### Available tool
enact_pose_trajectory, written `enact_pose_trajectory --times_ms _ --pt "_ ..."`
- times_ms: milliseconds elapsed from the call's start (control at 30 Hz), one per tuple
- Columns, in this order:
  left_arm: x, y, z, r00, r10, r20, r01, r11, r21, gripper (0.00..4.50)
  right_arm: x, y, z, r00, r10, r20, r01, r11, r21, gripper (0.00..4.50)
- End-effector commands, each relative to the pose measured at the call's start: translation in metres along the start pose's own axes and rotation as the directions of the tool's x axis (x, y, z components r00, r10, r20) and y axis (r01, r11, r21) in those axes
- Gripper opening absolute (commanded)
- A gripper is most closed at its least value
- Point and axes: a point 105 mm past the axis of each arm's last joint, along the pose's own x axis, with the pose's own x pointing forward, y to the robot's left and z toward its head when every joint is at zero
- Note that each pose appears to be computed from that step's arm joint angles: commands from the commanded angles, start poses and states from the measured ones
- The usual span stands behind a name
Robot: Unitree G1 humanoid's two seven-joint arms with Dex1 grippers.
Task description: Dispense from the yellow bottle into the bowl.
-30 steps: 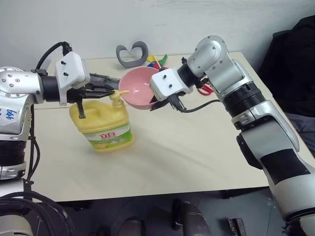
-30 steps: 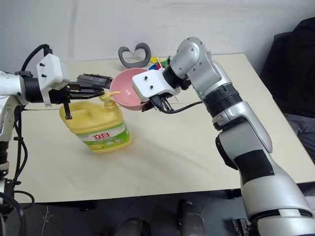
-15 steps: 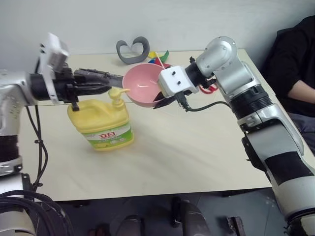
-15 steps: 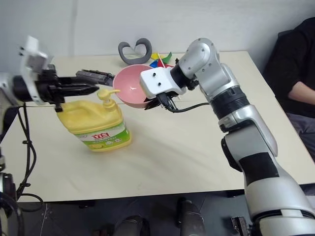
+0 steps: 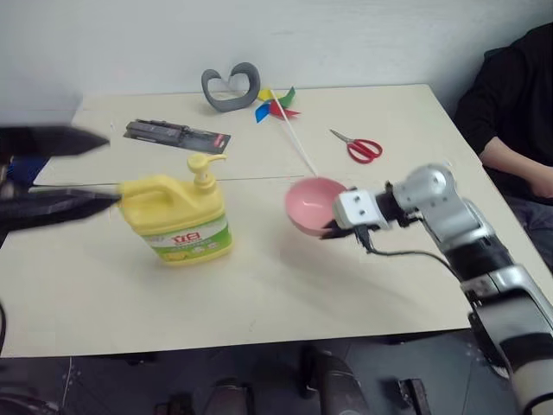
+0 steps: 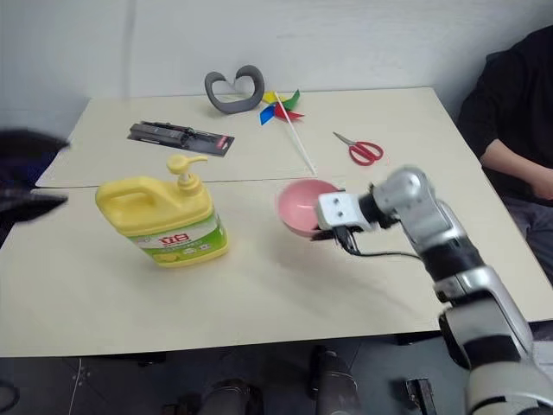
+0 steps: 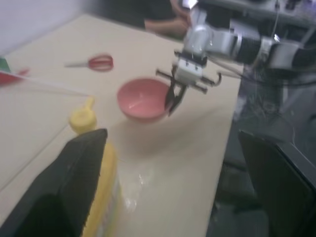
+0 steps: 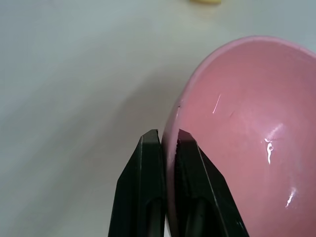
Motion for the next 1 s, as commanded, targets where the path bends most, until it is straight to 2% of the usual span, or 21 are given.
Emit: enact_pose_trajectory --times_ms 33,100,233,267,300,400,567,667,733,867,933,1000 --pt "-0.007 -0.014 -0.016 0.995 0.067 -0.075 -0.064 0.997 0.044 4.49 0.003 -0.002 -0.003 0.994 -0.11 -0.015 0.109 0.993 -0.052 0.0" --pt "-0.008 -0.013 -0.021 0.993 0.097 -0.072 -0.094 0.995 0.045 4.49 0.014 0.002 -0.016 0.988 -0.147 -0.052 0.145 0.989 -0.043 0.0" --pt "-0.006 -0.015 -0.027 0.993 0.094 -0.078 -0.09 0.995 0.052 4.49 0.025 0.003 -0.024 0.978 -0.199 -0.058 0.198 0.98 -0.013 0.0" --pt "-0.006 -0.015 -0.029 0.992 0.093 -0.08 -0.09 0.995 0.051 4.5 0.025 0.004 -0.025 0.978 -0.199 -0.061 0.199 0.98 -0.019 0.63" --pt "-0.006 -0.015 -0.03 0.992 0.094 -0.081 -0.09 0.995 0.05 4.5 0.025 0.005 -0.026 0.978 -0.199 -0.063 0.198 0.98 -0.024 0.81" --pt "-0.007 -0.015 -0.039 0.991 0.099 -0.09 -0.096 0.995 0.032 4.5 0.019 0.006 -0.025 0.98 -0.195 -0.045 0.196 0.98 0.02 1.86" --pt "-0.015 -0.012 -0.053 0.988 0.132 -0.085 -0.133 0.991 -0.012 4.5 -0.034 -0.004 -0.003 0.972 -0.22 0.085 0.2 0.96 0.195 3.64" --pt "-0.024 -0.01 -0.055 0.984 0.162 -0.076 -0.165 0.986 -0.025 4.5 -0.072 -0.004 0.006 0.967 -0.215 0.134 0.17 0.943 0.286 4.46" --pt "-0.034 -0.008 -0.052 0.979 0.196 -0.049 -0.198 0.979 -0.046 4.5 -0.116 -0.006 0.008 0.961 -0.232 0.152 0.155 0.904 0.4 4.46" --pt "-0.058 -0.006 -0.044 0.963 0.268 0.02 -0.265 0.96 -0.09 4.5 -0.174 -0.003 0.004 0.946 -0.283 0.155 0.162 0.83 0.533 4.46" --pt "-0.069 -0.004 -0.041 0.951 0.305 0.048 -0.299 0.948 -0.107 4.5 -0.193 -0.001 0.004 0.935 -0.313 0.166 0.167 0.802 0.573 4.46" --pt "-0.071 -0.002 -0.043 0.946 0.324 0.028 -0.32 0.941 -0.107 4.5 -0.196 -0.002 0.005 0.929 -0.325 0.179 0.167 0.797 0.58 4.46"
